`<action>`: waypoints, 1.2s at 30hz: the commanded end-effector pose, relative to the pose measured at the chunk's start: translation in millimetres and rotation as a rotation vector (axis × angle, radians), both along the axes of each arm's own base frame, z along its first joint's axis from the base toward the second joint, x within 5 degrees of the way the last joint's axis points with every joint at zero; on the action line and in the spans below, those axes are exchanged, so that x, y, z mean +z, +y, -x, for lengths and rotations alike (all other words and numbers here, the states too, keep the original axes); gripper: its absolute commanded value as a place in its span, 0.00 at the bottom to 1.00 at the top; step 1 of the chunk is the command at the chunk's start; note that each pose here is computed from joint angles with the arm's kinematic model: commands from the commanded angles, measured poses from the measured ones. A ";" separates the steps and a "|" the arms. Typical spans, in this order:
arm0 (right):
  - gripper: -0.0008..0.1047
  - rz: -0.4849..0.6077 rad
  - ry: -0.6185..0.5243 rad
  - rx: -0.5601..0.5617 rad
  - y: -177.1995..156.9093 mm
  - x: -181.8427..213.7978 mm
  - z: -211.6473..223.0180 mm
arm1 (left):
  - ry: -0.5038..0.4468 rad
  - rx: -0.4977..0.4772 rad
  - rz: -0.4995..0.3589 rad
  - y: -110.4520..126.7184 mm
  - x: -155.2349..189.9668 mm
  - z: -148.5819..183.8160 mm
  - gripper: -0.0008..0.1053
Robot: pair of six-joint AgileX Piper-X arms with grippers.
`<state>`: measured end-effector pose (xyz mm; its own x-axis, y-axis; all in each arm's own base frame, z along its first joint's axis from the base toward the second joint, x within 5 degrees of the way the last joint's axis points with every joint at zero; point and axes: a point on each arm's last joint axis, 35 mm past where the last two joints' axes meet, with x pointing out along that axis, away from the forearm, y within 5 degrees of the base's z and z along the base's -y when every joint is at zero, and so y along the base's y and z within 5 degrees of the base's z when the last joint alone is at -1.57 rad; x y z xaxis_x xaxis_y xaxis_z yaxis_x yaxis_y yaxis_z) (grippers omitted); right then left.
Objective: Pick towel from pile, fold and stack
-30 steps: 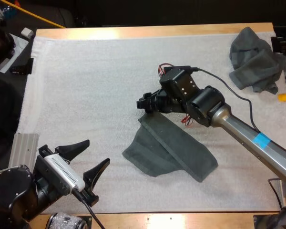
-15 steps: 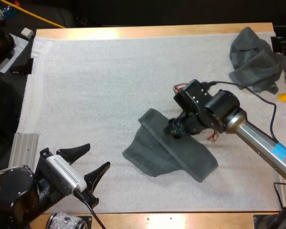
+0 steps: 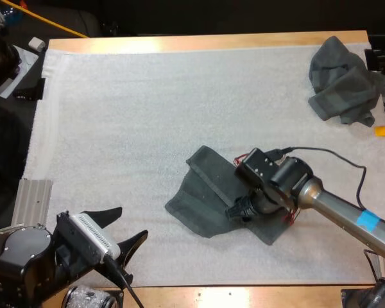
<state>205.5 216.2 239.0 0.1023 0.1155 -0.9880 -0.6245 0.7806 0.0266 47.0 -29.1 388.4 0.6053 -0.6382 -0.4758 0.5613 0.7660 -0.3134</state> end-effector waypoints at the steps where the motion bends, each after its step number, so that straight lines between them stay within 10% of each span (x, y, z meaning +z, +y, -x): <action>1: 0.60 -0.015 0.009 -0.011 -1.6 -19.1 7.8 | 0.024 -0.010 -0.012 0.2 -2.1 1.9 0.57; 21: 0.47 -0.021 0.048 -0.055 12.3 -71.1 4.6 | 0.116 -0.010 -0.036 1.7 -9.7 7.4 0.57; 36: 0.18 0.046 -0.003 -0.078 11.4 -78.6 1.0 | 0.141 -0.011 -0.044 2.2 -12.0 9.2 0.58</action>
<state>203.0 229.7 162.9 0.1124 0.0824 -0.9902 -0.5706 0.8212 0.0036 39.6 -27.2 375.7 0.5271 -0.6179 -0.5833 0.5239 0.7768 -0.3494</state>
